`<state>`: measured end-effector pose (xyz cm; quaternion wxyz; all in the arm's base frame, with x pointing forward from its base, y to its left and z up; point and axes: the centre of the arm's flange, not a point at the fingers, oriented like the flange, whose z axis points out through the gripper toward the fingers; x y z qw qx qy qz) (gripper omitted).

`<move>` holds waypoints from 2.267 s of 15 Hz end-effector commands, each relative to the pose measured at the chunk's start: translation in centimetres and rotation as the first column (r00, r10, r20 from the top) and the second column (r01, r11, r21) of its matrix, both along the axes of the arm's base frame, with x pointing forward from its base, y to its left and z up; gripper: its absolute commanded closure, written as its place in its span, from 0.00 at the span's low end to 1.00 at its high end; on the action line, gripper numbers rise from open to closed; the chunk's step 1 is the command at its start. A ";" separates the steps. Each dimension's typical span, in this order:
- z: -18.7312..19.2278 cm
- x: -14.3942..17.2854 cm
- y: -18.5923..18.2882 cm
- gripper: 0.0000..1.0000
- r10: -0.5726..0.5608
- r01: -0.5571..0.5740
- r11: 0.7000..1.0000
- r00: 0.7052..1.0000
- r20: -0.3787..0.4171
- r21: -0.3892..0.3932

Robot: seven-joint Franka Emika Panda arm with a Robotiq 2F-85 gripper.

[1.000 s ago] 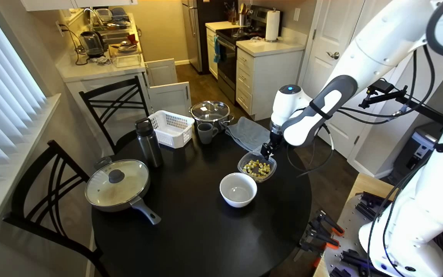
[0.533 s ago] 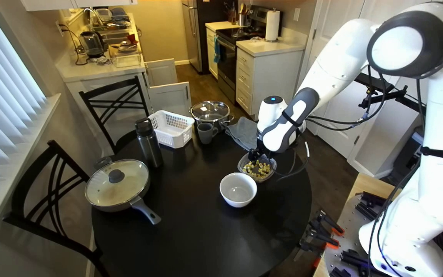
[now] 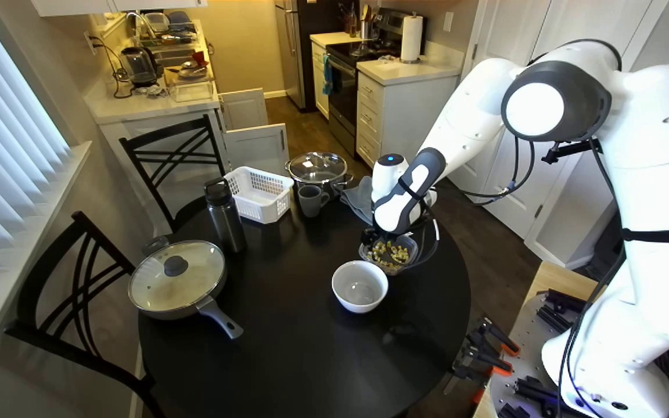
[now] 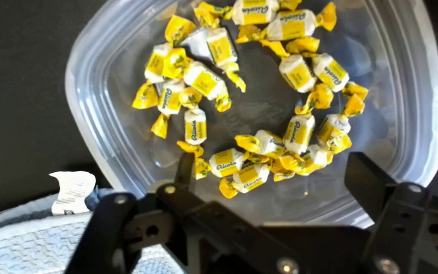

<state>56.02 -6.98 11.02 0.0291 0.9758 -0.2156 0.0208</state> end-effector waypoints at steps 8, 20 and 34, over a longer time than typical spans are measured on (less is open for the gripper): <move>-1.3 0.2 0.2 0.53 -0.024 0.027 0.998 0.999 -0.045 0.049; 0.5 -3.5 0.6 1.00 0.063 -0.061 0.997 0.997 -0.043 0.057; 13.8 -6.2 11.2 1.00 0.427 -0.431 0.890 0.902 0.063 0.147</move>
